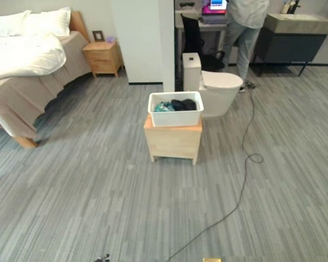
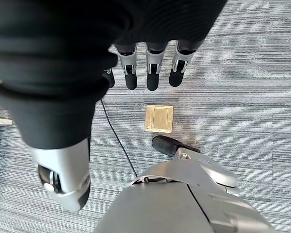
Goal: Grab the laundry basket,head to the washer,open it,put in the laundry and shut it.
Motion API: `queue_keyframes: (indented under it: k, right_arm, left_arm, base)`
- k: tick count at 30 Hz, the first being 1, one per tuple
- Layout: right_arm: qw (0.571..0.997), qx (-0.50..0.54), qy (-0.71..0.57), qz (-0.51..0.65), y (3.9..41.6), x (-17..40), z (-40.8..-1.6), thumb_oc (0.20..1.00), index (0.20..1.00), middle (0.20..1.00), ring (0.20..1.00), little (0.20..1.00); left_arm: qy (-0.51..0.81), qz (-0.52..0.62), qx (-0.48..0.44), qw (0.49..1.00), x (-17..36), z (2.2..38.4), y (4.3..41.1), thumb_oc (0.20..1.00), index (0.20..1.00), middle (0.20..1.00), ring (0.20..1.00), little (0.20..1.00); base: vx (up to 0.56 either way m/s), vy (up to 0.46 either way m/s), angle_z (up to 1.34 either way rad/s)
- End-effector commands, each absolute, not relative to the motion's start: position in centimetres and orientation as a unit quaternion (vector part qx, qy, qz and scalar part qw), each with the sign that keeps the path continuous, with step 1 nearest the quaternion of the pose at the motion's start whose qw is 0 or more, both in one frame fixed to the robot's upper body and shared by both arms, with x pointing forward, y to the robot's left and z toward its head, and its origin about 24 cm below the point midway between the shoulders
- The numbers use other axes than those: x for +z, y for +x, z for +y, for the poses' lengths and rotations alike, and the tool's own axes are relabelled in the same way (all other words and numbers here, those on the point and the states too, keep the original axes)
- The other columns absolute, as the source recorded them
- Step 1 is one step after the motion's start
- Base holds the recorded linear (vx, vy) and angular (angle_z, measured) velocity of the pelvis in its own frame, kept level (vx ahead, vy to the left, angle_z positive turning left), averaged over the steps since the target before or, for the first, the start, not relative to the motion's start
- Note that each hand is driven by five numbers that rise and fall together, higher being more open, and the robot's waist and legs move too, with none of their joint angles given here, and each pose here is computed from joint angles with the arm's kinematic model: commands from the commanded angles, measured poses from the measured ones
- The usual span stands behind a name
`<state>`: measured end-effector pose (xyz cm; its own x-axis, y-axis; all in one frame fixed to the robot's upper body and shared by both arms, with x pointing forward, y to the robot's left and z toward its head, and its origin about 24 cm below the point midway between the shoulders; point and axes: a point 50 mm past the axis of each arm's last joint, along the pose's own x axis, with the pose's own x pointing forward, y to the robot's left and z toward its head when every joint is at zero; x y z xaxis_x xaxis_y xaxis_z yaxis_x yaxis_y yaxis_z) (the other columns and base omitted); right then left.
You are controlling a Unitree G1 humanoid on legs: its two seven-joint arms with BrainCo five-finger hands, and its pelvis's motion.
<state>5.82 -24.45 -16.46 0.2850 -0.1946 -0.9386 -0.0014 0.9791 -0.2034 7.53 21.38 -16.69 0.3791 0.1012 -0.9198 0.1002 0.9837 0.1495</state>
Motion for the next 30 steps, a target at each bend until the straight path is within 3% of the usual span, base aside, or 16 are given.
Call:
queue_keyframes:
  k: [1,30]
  right_arm:
    - [0.8,-0.056,-0.075,0.593,6.2,-16.6,-23.9,1.0,1.0,1.0,1.0,1.0]
    - [0.809,-0.118,-0.006,0.576,6.7,-16.3,-24.9,1.0,1.0,1.0,1.0,1.0]
  left_arm:
    - [0.092,0.547,0.015,0.832,-16.4,22.3,8.6,1.0,1.0,1.0,1.0,1.0]
    - [0.072,0.533,0.043,0.842,-16.0,23.1,9.4,1.0,1.0,1.0,1.0,1.0]
  base:
    - [0.0,0.0,0.0]
    - [0.0,-0.042,0.0]
